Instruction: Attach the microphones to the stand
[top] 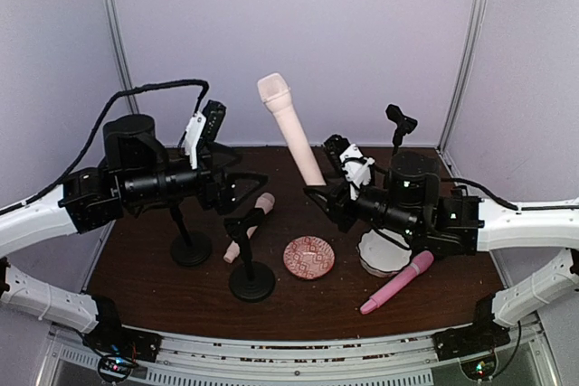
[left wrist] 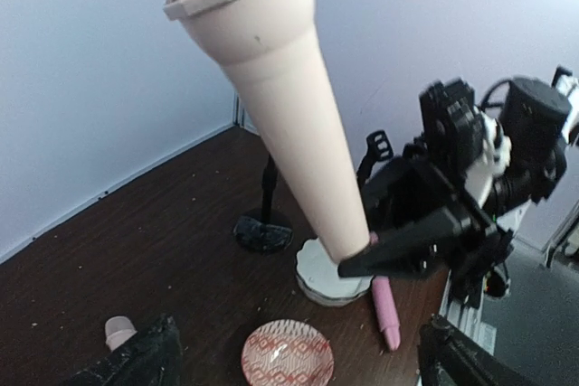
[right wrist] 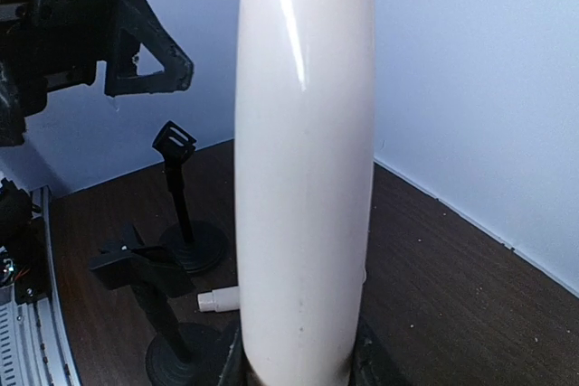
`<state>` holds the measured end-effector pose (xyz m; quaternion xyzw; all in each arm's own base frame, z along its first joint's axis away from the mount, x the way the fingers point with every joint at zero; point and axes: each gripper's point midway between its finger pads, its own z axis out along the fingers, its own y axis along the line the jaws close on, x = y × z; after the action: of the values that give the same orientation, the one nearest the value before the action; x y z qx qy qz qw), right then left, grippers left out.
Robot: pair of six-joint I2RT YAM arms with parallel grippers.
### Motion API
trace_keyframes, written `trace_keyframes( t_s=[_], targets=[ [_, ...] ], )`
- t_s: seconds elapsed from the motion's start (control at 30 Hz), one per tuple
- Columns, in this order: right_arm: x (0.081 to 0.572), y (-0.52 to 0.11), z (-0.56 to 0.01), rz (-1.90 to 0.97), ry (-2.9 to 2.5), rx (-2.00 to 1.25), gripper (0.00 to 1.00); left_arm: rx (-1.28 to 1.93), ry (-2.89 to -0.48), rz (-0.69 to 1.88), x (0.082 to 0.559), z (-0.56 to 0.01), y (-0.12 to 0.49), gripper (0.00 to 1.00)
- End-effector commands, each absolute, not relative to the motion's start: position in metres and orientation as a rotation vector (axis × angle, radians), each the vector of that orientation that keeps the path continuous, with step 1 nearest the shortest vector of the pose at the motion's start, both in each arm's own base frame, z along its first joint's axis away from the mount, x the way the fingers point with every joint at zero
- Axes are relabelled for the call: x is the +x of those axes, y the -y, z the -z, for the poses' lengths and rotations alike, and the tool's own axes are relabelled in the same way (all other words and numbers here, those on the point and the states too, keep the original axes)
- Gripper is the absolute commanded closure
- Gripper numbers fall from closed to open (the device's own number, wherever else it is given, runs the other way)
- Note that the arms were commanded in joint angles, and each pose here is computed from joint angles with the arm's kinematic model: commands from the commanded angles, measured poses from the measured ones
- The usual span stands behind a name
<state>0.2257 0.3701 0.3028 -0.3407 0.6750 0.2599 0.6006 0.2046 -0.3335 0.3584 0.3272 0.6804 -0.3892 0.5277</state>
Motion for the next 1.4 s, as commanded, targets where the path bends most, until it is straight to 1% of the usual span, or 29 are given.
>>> trace_keyframes(
  t_s=[0.0, 0.07, 0.17, 0.27, 0.47, 0.63, 0.83, 1.1, 1.37],
  targets=[
    [0.204, -0.373, -0.301, -0.839, -1.482, -0.876, 0.95, 1.100, -1.596, 0.756, 0.176, -0.320, 0.310, 0.07],
    [0.202, -0.374, -0.291, -0.872, -1.485, -0.907, 0.95, 1.182, -1.628, 0.733, 0.170, -0.304, 0.305, 0.07],
    [0.199, -0.376, -0.286, -0.932, -1.473, -0.939, 0.95, 1.292, -1.679, 0.747, 0.158, -0.283, 0.303, 0.13],
    [0.194, -0.380, -0.280, -0.985, -1.440, -0.998, 0.94, 1.325, -1.741, 0.733, 0.158, -0.267, 0.301, 0.15],
    [0.185, -0.384, -0.278, -1.087, -1.369, -1.065, 0.92, 1.307, -1.797, 0.709, 0.169, -0.253, 0.296, 0.16],
    [0.191, -0.388, -0.262, -1.084, -1.448, -1.107, 0.91, 1.283, -1.803, 0.686, 0.177, -0.250, 0.295, 0.16],
    [0.193, -0.389, -0.260, -1.095, -1.451, -1.094, 0.92, 1.270, -1.834, 0.655, 0.186, -0.242, 0.299, 0.17],
    [0.194, -0.384, -0.256, -1.089, -1.415, -1.073, 0.93, 1.262, -1.806, 0.631, 0.191, -0.236, 0.300, 0.17],
    [0.195, -0.383, -0.255, -1.152, -1.375, -1.019, 0.93, 1.163, -1.647, 0.661, 0.192, -0.242, 0.299, 0.18]
  ],
)
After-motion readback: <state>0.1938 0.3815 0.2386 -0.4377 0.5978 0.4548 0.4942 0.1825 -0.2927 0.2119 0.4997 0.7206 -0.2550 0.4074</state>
